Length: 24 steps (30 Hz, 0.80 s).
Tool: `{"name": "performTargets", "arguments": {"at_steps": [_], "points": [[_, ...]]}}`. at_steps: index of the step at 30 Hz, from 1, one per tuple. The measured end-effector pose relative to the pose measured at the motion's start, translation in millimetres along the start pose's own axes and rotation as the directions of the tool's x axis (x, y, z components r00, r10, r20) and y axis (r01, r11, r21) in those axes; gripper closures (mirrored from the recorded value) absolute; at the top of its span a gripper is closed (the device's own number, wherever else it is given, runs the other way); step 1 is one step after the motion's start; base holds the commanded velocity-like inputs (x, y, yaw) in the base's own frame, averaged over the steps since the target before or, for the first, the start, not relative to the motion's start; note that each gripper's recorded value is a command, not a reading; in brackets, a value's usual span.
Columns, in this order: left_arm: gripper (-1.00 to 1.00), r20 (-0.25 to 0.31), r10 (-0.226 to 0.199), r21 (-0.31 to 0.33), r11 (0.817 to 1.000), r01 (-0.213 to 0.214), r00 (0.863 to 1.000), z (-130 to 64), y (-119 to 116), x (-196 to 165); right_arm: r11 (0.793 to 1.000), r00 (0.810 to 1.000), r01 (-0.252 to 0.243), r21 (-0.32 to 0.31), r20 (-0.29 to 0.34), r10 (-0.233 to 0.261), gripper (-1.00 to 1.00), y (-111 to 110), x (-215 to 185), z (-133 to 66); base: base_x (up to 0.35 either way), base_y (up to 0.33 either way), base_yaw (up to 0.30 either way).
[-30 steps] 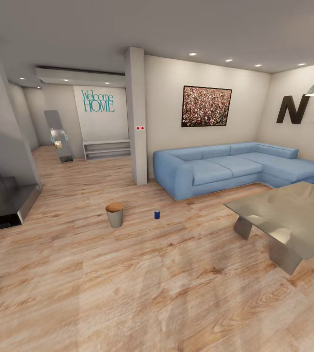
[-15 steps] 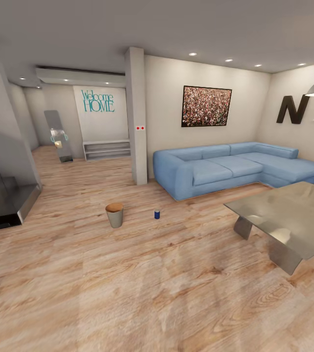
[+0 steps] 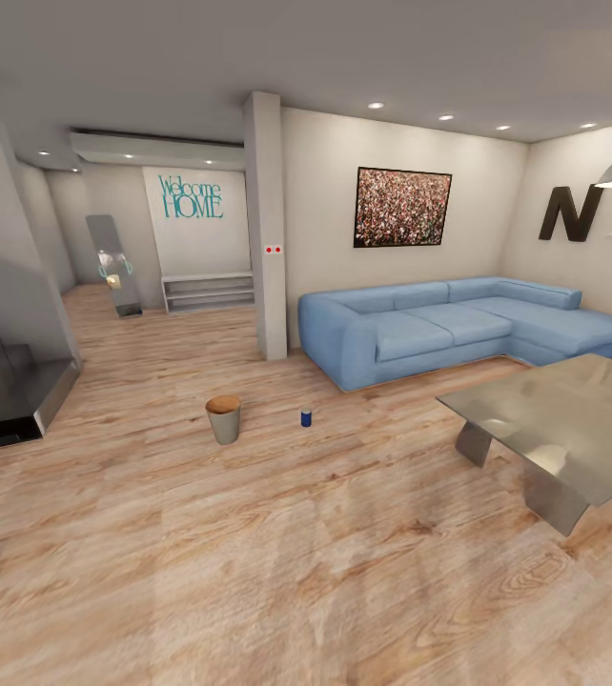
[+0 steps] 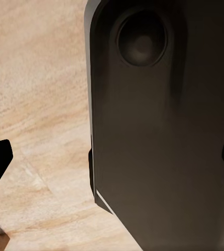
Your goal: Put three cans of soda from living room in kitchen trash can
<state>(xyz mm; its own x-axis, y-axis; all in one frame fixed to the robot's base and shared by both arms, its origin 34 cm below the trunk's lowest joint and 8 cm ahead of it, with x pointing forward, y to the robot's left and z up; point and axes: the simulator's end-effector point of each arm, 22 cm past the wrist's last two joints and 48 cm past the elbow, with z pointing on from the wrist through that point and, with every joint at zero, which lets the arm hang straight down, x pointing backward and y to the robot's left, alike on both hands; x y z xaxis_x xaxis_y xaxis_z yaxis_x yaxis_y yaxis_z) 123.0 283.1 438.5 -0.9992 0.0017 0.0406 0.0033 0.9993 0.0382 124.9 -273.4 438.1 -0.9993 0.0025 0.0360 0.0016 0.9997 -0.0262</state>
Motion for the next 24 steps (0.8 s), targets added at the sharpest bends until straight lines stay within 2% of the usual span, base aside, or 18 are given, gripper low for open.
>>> {"name": "performTargets", "arguments": {"at_steps": [24], "points": [[-1.00, 0.000, 0.000, 0.000, 1.000, 0.000, 1.000, 0.0, 0.0, 0.0, 1.000, 1.000, 0.000, 0.000, 0.000, 0.000, -1.00, 0.0, -0.1, 0.0, 0.000, 0.000, 0.000]]}}
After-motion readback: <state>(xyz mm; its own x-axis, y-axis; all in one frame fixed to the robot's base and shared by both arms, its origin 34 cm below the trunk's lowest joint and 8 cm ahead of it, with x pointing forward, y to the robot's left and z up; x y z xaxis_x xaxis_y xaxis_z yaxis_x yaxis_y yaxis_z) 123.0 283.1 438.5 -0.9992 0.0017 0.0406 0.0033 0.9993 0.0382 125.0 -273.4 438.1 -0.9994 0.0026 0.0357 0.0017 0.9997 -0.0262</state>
